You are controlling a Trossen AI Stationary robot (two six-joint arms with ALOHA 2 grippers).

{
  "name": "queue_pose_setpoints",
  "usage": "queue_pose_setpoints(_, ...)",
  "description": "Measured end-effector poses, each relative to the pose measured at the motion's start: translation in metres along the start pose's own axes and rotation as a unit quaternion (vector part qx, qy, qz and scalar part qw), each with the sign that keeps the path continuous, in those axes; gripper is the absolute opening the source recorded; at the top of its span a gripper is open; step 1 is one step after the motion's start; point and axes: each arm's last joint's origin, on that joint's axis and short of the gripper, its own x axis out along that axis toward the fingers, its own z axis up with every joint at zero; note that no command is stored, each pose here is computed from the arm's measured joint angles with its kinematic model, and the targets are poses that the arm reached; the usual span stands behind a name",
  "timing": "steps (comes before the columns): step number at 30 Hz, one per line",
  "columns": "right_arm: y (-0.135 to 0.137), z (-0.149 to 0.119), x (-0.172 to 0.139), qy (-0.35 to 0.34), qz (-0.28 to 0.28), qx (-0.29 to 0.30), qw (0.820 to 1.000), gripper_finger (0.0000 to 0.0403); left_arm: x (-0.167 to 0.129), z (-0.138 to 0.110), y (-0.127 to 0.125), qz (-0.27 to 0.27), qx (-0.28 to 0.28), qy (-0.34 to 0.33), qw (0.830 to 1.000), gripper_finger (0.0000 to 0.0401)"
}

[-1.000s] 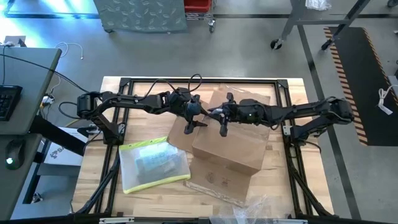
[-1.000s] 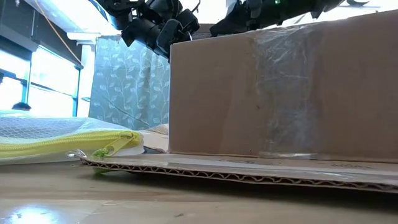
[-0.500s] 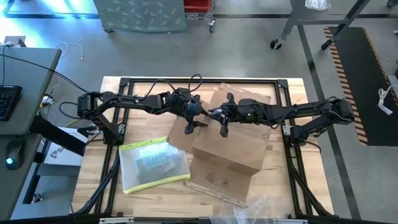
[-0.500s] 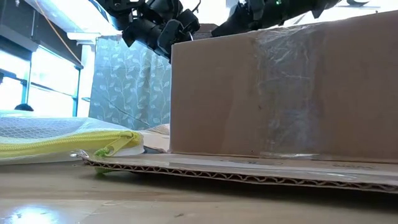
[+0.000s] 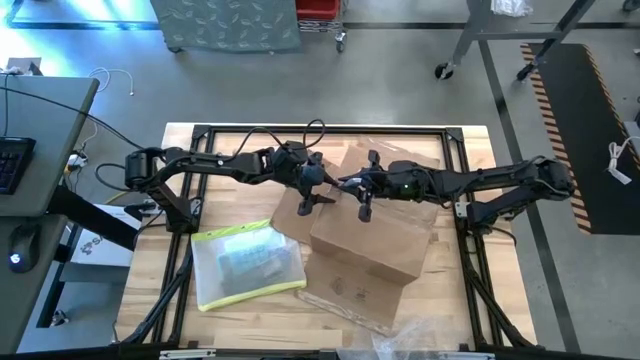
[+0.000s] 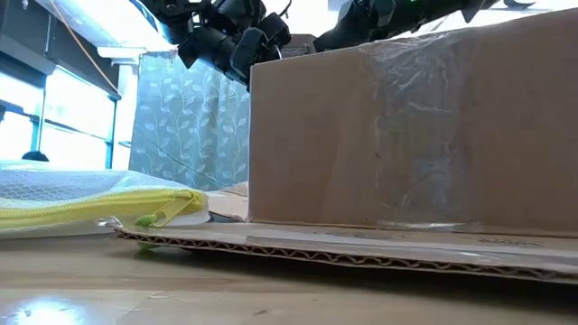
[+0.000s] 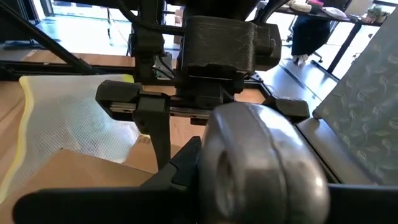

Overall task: Unpack boxes
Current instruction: Break down the cardboard box using the silver cutter until it is fully flat

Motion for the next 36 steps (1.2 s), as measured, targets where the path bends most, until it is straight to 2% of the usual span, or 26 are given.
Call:
queue_pose_setpoints(9, -0.004, 0.008, -0.001, -0.039, -0.012, -0.025, 0.999, 0.0055, -0.001, -0.001, 0.0, -0.002, -0.001, 0.005, 1.0, 0.0232)
queue_pose_setpoints(17, -0.005, -0.001, 0.01, -0.025, 0.05, -0.024, 0.998, 0.0055, -0.001, -0.001, 0.0, -0.002, -0.001, 0.005, 1.0, 0.0232)
queue_pose_setpoints(22, -0.005, -0.003, 0.013, -0.02, 0.047, -0.034, 0.998, 0.0055, -0.001, -0.001, 0.0, -0.002, -0.001, 0.006, 1.0, 0.0232)
queue_pose_setpoints(31, -0.008, 0.005, 0.007, -0.049, 0.037, -0.055, 0.997, 0.0055, 0.0, -0.001, 0.0, -0.003, -0.002, 0.006, 1.0, 0.0232)
queue_pose_setpoints(36, -0.009, 0.002, 0.007, -0.034, 0.041, -0.056, 0.997, 0.0055, 0.0, -0.001, 0.0, -0.003, -0.002, 0.006, 1.0, 0.0232)
